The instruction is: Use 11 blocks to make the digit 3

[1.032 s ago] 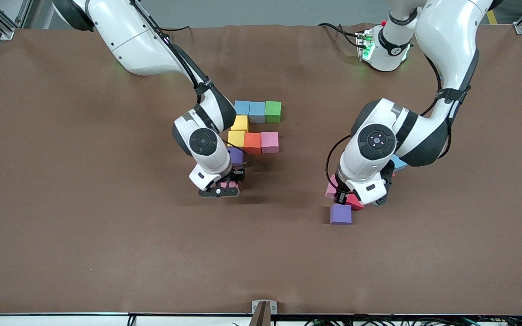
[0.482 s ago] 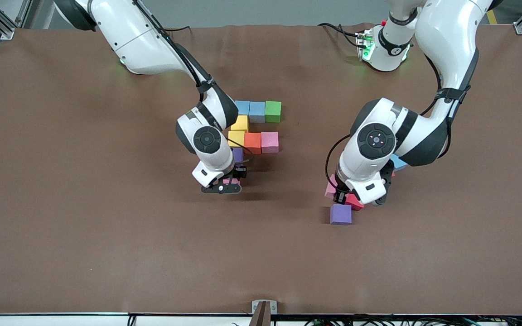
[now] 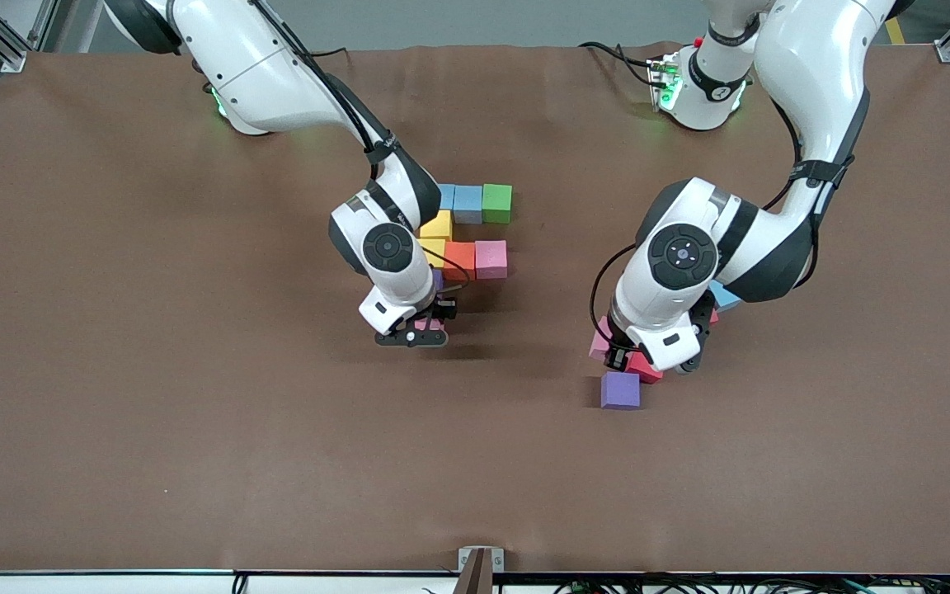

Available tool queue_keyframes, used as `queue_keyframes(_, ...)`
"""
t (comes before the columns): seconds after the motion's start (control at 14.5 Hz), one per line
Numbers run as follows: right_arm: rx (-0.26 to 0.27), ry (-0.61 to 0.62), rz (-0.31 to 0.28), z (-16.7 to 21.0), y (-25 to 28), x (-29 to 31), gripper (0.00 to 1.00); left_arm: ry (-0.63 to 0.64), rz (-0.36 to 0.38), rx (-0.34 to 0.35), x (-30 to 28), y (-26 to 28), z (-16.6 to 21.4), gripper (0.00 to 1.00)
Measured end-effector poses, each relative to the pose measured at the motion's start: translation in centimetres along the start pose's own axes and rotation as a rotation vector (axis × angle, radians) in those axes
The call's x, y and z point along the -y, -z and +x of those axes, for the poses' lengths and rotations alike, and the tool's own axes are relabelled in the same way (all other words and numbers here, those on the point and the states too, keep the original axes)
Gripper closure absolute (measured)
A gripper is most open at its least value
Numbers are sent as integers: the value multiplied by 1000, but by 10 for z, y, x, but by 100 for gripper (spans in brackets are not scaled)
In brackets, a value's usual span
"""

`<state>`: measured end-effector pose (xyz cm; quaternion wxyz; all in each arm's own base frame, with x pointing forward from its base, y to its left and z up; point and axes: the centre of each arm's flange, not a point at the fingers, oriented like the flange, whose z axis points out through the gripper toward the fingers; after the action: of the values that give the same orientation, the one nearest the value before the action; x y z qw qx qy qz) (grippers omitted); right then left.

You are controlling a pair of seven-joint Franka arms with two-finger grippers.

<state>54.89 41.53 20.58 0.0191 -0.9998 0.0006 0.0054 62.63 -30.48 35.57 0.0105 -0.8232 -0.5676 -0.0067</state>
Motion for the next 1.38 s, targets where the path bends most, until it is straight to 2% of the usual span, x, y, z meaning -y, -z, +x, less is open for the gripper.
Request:
queue_keyframes(0.69,17,-6,-11,0,0,-3,39,3,6,0,1,-3,3,47)
queue_keyframes(1.03,16,-7,-11,0,0,-3,44,4,4,0,1,-2,3,47)
queue_keyframes(1.17,17,-7,-11,0,0,-3,32,4,4,0,0,-2,3,47)
queue_keyframes(1.38,15,-6,-10,0,1,-3,2,4,4,0,1,-2,3,47)
